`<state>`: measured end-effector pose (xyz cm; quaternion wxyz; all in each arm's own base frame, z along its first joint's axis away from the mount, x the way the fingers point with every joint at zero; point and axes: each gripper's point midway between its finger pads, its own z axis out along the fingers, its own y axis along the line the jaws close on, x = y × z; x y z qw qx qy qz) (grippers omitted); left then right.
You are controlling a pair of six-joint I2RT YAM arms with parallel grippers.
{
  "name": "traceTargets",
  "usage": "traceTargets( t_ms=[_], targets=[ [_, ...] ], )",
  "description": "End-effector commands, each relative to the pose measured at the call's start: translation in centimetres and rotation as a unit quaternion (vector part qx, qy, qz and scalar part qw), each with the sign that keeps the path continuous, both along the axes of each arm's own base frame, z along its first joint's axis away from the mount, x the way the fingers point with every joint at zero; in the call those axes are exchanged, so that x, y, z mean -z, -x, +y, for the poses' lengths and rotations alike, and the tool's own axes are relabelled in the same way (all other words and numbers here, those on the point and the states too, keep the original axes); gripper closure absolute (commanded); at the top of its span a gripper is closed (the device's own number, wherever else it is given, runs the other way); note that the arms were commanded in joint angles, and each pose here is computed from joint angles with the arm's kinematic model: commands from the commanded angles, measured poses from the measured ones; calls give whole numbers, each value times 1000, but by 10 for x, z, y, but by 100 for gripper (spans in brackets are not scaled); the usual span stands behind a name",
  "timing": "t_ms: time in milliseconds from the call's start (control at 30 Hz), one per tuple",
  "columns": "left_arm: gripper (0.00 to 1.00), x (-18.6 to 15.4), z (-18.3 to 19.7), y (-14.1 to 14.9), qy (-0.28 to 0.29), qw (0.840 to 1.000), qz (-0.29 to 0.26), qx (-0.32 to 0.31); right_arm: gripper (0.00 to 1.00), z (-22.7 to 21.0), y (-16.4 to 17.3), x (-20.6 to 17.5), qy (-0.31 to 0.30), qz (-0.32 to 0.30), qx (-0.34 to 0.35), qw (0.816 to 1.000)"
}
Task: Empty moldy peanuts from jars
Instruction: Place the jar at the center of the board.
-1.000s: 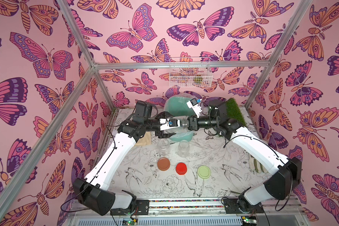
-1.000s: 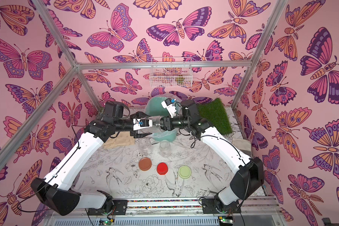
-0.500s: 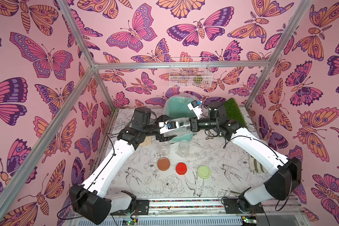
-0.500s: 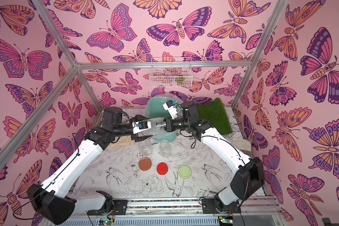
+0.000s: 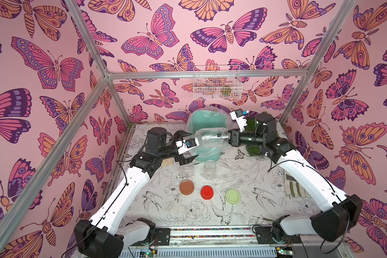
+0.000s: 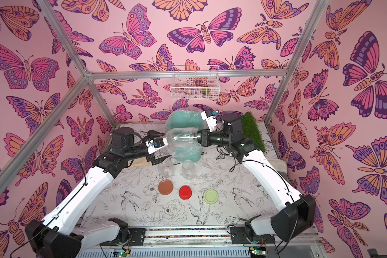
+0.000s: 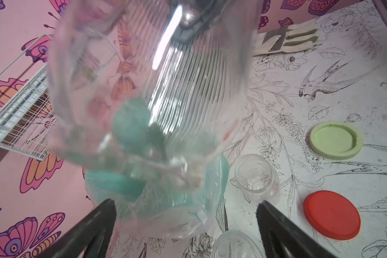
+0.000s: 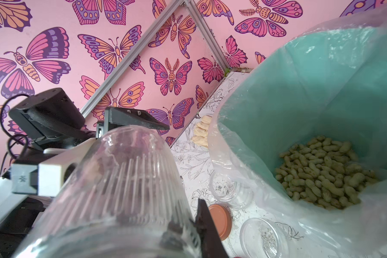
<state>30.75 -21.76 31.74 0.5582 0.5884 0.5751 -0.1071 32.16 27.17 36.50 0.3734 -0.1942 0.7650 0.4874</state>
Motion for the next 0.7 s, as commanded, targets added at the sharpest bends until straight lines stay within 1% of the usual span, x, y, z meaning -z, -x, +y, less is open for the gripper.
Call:
traceTargets(
  t_ms=[0,67,133,233,300,400,467,533,567,667],
  targets=[
    [0,1,10,-3,21,999,2,-31,100,-19,12,-25,-18,-25,7,1000],
    [0,3,16,-4,34,998,1,-52,100,-35,15,-22,-9,-21,18,1000],
    [0,6,22,-2,44,997,0,-66,100,-49,21,-15,18,-14,28,999],
    [0,11,32,2,57,995,6,-84,100,-68,34,0,88,-4,41,995],
    [0,16,37,7,62,994,13,-93,100,-81,42,12,142,7,55,988],
    [0,21,43,16,71,992,21,-98,100,-105,53,34,229,39,72,970],
    [0,28,45,22,74,992,27,-101,100,-128,58,54,302,67,92,946],
    [0,33,47,27,77,991,34,-103,100,-144,65,71,351,98,102,926],
    [0,36,48,30,80,991,37,-104,100,-150,67,79,370,114,106,916],
    [0,44,48,38,86,990,52,-101,100,-162,73,95,402,152,117,895]
  ],
)
